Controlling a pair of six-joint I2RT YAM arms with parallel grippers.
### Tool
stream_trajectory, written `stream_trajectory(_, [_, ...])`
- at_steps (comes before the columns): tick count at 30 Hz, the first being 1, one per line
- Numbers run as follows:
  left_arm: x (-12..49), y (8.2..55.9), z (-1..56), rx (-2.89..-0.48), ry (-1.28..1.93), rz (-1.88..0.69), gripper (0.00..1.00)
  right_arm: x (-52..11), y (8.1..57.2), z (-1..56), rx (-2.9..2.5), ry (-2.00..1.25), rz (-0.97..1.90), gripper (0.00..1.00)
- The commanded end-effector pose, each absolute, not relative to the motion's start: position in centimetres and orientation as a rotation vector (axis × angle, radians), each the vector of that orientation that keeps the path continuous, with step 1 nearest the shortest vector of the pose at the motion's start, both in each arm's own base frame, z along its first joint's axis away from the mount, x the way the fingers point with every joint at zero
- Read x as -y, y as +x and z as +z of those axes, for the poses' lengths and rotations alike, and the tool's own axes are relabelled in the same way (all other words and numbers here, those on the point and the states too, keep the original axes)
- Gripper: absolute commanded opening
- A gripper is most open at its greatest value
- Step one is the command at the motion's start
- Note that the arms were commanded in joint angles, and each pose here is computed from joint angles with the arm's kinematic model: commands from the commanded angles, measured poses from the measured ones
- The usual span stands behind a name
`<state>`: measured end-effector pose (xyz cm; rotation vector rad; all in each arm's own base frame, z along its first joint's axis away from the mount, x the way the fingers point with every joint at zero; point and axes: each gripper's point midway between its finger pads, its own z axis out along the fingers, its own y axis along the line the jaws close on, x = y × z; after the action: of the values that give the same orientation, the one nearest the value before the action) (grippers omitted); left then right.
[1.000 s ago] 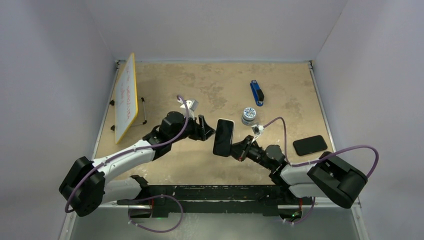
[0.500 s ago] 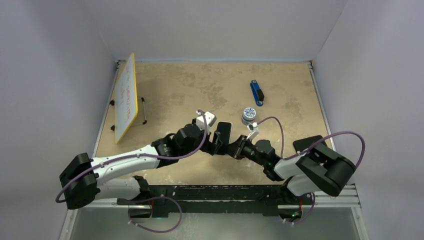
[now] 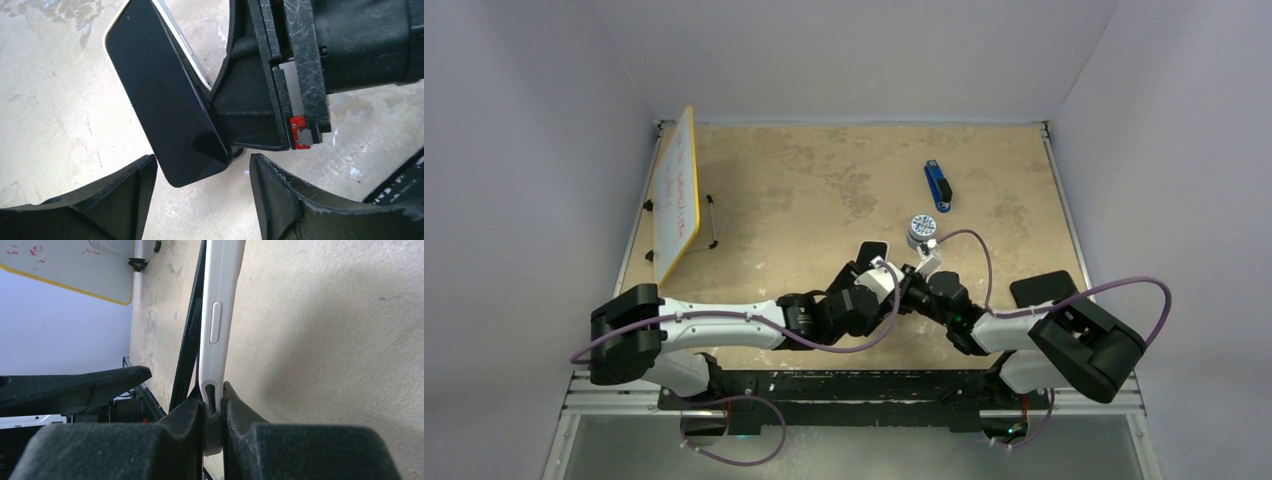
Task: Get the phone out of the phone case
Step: Remove the phone case from the phone.
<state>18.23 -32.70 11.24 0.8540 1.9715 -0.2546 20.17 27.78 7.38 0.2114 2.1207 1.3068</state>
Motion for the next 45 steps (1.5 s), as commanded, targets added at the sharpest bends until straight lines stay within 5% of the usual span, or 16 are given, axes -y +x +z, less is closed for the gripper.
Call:
stream_trajectory(1, [32.8,19.1,12.5,-1.926,0.853,-0.137,0.68,-28.9,21.5,11.1,-2.001,0.220,1.378,0.00])
stream_trajectory(19, [30.7,20.7,11.4,-1.885,0.822,0.200,0.61,-29.9,20.8,11.5,-2.009,0.206,1.467,0.00])
stream_trajectory(34, [31.8,22.5,10.1,-1.861,0.825,0.215,0.56,-30.5,20.3,12.0,-2.006,0.181,1.530,0.00])
stream_trajectory(45, [32.1,21.8,10.3,-1.882,0.859,0.141,0.08,-29.5,21.1,11.0,-2.015,0.252,1.451,0.00])
